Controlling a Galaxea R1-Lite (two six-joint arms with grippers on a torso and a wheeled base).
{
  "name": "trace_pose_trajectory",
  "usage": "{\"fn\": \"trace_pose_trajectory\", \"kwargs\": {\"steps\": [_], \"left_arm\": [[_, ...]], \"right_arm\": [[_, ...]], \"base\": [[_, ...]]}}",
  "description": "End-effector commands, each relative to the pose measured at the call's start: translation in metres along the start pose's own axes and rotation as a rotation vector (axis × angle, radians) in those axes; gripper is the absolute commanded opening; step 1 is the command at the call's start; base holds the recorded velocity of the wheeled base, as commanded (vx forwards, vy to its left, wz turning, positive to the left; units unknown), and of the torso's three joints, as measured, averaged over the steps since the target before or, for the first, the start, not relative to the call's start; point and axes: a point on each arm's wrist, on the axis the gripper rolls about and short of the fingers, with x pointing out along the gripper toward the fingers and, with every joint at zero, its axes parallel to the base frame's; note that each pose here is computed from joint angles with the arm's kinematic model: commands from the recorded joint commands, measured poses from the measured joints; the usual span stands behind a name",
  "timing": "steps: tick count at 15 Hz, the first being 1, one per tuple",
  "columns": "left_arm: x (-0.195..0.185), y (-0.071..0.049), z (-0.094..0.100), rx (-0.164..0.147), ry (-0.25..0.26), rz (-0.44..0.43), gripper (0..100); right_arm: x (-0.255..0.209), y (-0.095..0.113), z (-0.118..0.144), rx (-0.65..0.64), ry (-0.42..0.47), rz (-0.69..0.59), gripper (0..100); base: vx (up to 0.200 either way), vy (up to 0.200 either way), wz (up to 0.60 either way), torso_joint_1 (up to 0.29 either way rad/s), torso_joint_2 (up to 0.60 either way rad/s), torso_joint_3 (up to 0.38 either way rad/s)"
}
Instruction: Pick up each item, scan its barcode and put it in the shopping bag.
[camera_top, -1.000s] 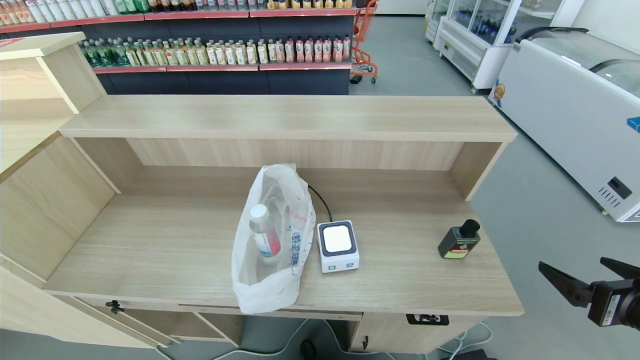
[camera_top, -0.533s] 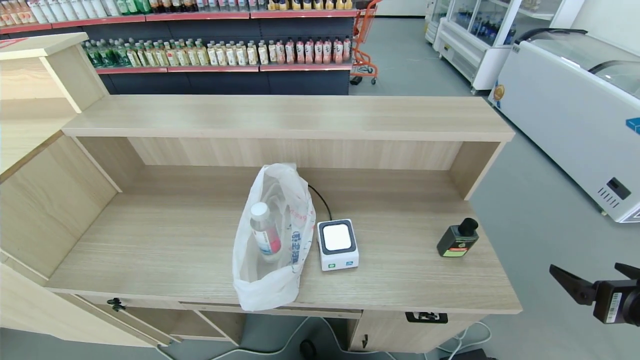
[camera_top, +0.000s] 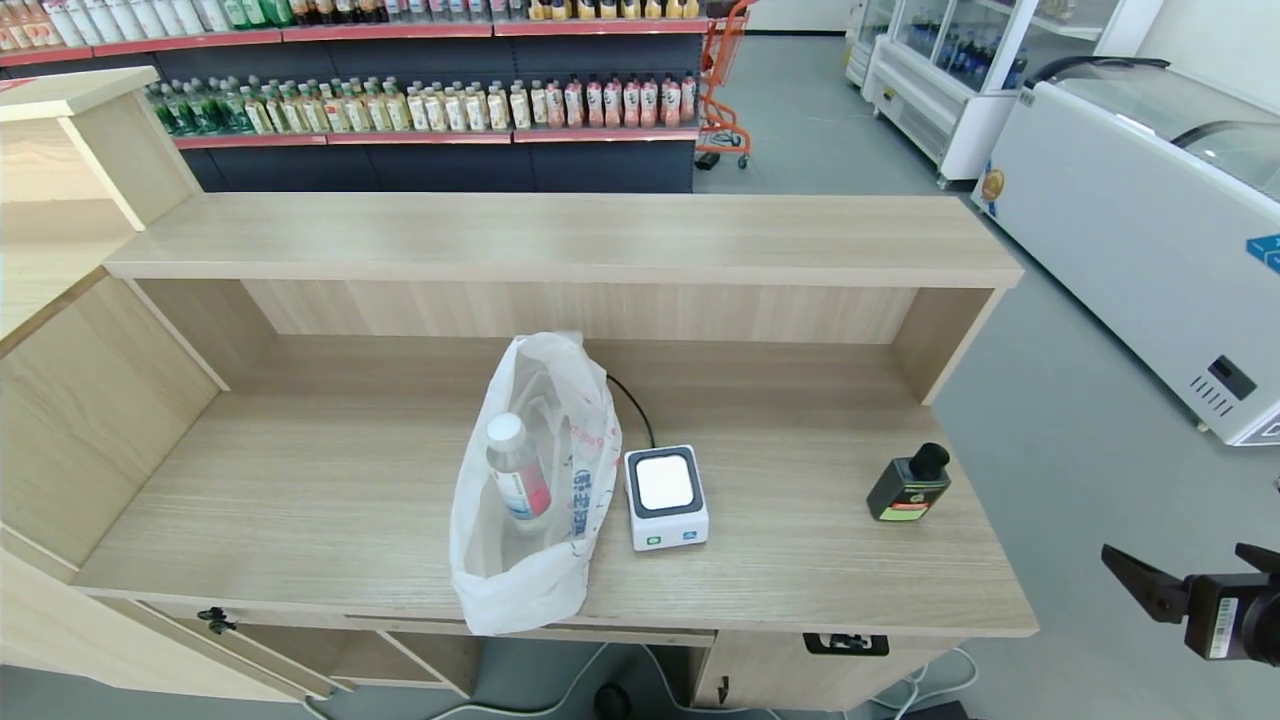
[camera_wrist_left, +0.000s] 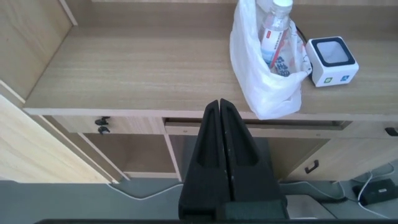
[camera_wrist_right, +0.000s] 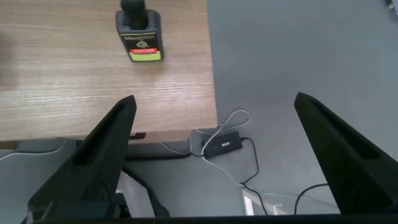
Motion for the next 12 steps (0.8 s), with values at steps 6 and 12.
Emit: {"fn": "trace_pose_trajectory", "kwargs": {"steps": [6, 12], "left_arm": [[0.0, 0.0, 0.0, -0.001, 0.0, 0.002, 0], [0.0, 0.0, 0.0, -0.001, 0.0, 0.002, 0]], "right_arm": [[0.014, -0.004, -0.009, -0.035, 0.097, -0.042, 100], [0.07, -0.018, -0.013, -0.191, 0.256, -0.097, 100]], "base": [[0.0, 0.0, 0.0, 0.0, 0.0, 0.0], [0.0, 0.0, 0.0, 0.0, 0.0, 0.0]]}}
